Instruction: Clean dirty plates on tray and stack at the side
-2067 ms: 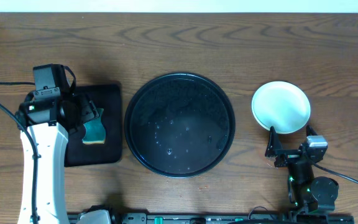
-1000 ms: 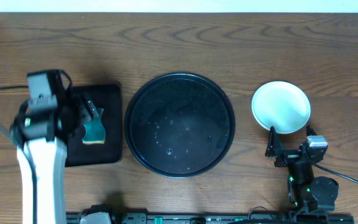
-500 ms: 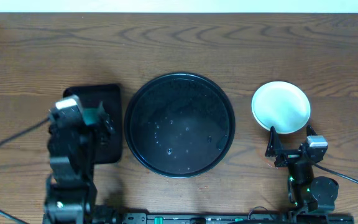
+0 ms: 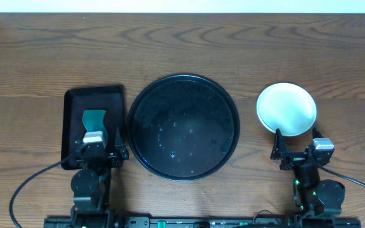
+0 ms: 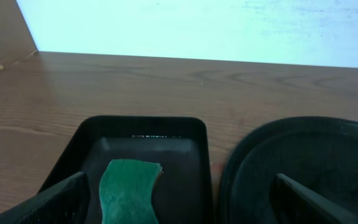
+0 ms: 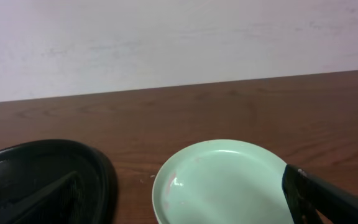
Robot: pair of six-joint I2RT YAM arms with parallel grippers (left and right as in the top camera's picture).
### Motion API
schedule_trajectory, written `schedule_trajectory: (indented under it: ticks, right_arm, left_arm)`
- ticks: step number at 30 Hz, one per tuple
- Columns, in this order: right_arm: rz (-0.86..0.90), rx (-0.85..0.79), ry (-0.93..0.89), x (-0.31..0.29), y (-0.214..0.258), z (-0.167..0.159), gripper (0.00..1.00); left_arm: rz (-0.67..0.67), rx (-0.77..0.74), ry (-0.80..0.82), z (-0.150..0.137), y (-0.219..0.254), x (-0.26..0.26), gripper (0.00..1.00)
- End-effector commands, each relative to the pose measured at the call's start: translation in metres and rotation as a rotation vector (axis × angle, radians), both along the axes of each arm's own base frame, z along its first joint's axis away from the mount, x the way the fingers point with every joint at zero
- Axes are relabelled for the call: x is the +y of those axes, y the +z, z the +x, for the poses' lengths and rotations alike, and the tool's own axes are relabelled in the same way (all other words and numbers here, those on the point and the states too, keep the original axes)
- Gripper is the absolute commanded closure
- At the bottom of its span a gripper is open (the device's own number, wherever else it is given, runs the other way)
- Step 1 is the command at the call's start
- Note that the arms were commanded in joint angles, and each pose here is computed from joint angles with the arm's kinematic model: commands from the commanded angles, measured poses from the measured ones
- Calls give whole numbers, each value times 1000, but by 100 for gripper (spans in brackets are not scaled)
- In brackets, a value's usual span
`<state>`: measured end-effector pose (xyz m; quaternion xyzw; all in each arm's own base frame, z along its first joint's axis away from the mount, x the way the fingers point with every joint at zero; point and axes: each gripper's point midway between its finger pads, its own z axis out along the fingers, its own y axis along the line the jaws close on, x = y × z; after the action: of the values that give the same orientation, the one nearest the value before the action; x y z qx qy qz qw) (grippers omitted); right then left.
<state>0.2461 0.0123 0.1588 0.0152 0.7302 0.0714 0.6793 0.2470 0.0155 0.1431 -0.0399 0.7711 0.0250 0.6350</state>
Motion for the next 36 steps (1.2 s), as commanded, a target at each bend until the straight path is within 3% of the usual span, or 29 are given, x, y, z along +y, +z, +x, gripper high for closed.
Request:
schedule_trajectory:
  ticks: [1, 36]
  right_arm:
    - [-8, -2, 4, 1, 0, 0, 1]
    - [-8, -2, 4, 1, 0, 0, 1]
  left_arm:
    - [33, -25, -14, -1, -4, -2, 8]
    - [36, -3, -13, -3, -14, -2, 8]
